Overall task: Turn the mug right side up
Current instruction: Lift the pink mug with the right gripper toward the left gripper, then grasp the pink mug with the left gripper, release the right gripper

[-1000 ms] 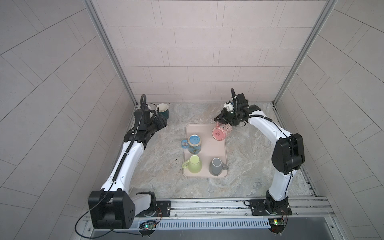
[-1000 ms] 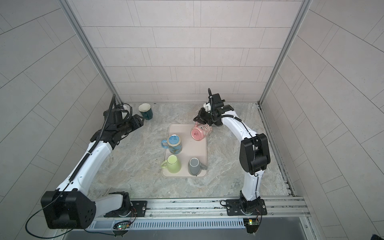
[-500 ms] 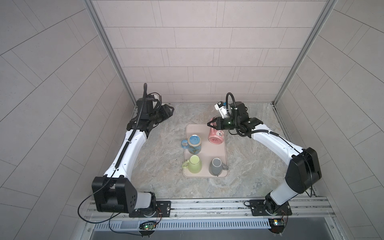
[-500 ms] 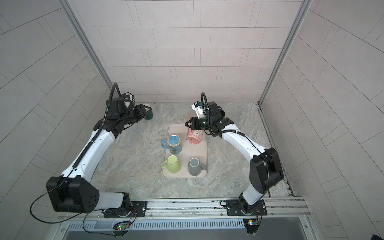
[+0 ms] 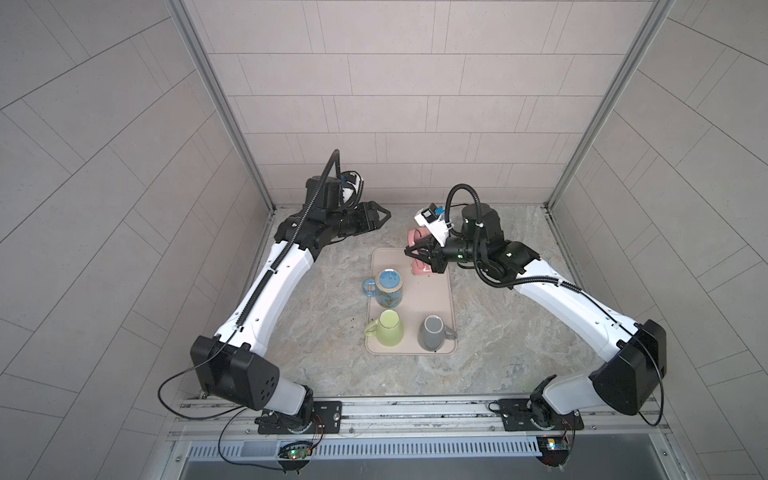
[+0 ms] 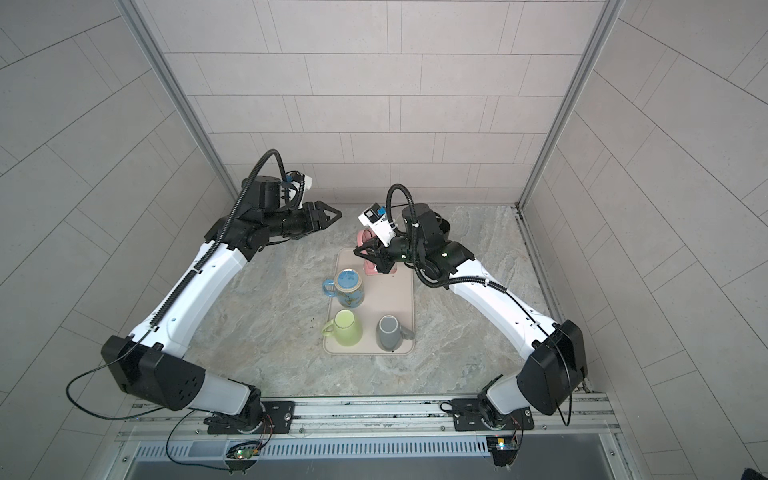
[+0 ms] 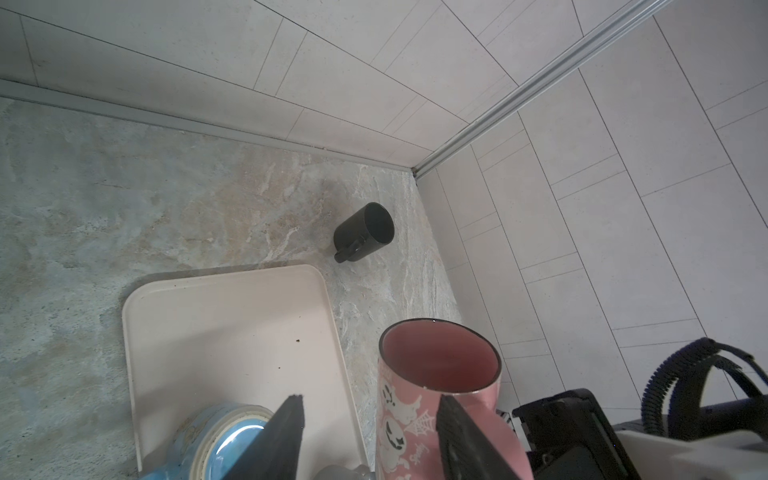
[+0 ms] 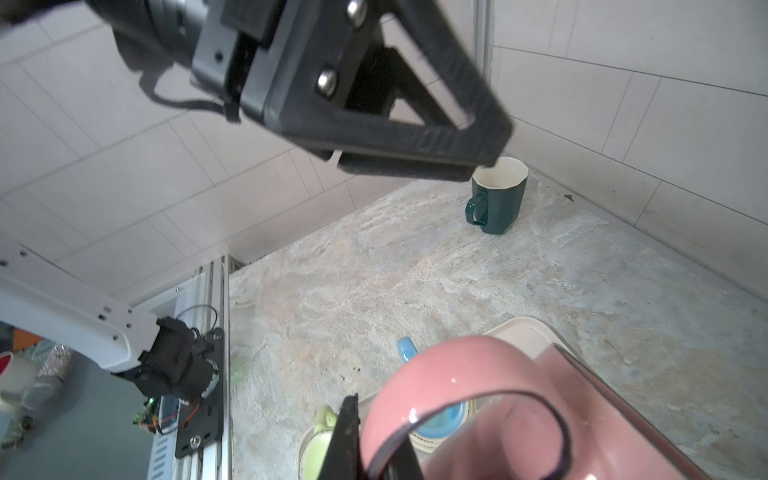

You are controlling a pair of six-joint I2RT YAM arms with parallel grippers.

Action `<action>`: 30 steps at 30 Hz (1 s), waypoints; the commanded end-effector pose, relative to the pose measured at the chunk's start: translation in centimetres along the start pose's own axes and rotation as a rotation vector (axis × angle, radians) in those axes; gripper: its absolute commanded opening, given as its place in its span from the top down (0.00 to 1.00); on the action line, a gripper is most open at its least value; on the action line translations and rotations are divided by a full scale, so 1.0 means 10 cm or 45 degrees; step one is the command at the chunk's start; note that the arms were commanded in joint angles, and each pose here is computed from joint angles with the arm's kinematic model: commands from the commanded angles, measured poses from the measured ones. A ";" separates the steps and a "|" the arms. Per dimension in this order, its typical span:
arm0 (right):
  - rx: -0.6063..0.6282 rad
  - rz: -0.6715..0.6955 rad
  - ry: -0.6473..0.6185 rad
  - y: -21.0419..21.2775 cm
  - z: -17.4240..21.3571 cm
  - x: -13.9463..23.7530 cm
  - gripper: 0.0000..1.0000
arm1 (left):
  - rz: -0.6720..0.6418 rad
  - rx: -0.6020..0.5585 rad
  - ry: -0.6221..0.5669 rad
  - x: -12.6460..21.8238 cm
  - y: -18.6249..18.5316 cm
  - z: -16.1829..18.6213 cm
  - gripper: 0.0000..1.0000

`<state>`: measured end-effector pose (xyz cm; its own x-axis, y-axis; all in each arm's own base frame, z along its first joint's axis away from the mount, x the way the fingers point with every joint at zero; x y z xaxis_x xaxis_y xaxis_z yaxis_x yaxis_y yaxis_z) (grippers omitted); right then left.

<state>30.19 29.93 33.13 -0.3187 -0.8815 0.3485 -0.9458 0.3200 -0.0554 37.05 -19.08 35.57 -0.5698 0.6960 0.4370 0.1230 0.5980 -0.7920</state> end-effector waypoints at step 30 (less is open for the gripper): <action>0.336 0.130 0.038 -0.20 -0.31 -0.16 1.00 | 0.109 -0.031 0.242 -0.11 -0.30 0.61 0.44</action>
<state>32.44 30.98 30.84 -0.3732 -0.7894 0.4875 -0.9275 0.3039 -0.2179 32.75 -23.77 34.54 -0.3996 0.7931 0.4597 0.1695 0.5568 -0.8132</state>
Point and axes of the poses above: each gripper's point midway between its finger pads, its own x axis back along the fingers, its own y axis along the line the jaws close on, z = x × y, the point moved 2 cm from there along x, back along the fingers, and after that the axes turned 15 degrees about x, right-handed, at the moved point
